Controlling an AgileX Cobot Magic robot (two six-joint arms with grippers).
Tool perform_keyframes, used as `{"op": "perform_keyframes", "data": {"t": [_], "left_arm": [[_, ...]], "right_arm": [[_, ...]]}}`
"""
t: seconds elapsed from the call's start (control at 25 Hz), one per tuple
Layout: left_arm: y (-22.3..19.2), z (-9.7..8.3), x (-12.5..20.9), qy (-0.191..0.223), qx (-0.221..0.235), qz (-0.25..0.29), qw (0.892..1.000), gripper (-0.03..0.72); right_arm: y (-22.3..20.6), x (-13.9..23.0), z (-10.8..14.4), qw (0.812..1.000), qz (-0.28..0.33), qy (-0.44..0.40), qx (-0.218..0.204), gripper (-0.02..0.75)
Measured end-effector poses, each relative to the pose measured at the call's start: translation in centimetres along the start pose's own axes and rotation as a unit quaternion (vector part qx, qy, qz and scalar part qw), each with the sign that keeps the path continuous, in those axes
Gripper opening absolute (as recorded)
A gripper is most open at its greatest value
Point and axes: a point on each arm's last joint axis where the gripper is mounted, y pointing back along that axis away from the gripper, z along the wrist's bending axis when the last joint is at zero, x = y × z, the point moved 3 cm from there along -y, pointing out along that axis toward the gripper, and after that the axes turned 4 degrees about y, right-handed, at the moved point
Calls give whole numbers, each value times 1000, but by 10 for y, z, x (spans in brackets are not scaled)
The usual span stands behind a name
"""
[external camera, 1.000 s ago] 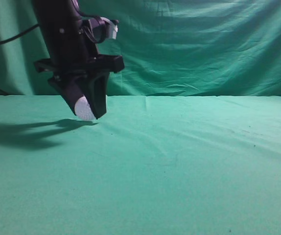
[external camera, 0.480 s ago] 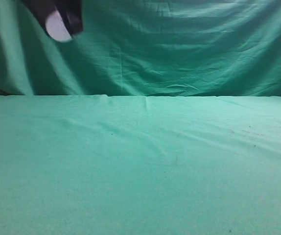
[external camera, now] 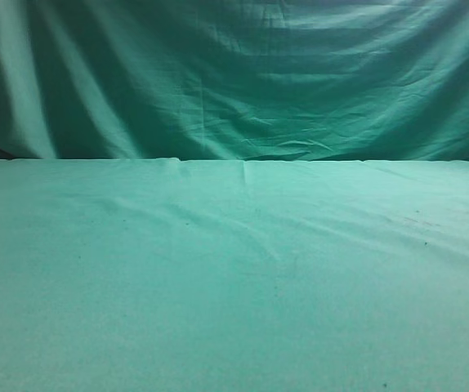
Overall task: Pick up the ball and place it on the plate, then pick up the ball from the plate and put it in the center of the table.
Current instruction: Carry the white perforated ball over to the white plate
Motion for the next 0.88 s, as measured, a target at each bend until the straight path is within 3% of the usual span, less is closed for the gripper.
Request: {"op": "perform_keyframes", "data": {"t": [0.16,0.24,0.56,0.72,0.88], "left_arm": [[-5,21,4,49,1,18,999,300],[-7,34,6,73,-2,23,997,300],[-15,76,13,136,-20,22,990,300],[-30,76,26,137,-20,22,990,300],[-57,67,54,128,-12,50,990,300]], "right_arm": [[5,-35,-4,989,-146,-38,12,51],[6,-38,-6,986,-159,-52,15,51],[5,-43,-2,993,-6,-113,-15,51],[-2,-45,5,982,114,-142,-40,51],[-10,-44,6,978,170,-111,-51,51]]}}
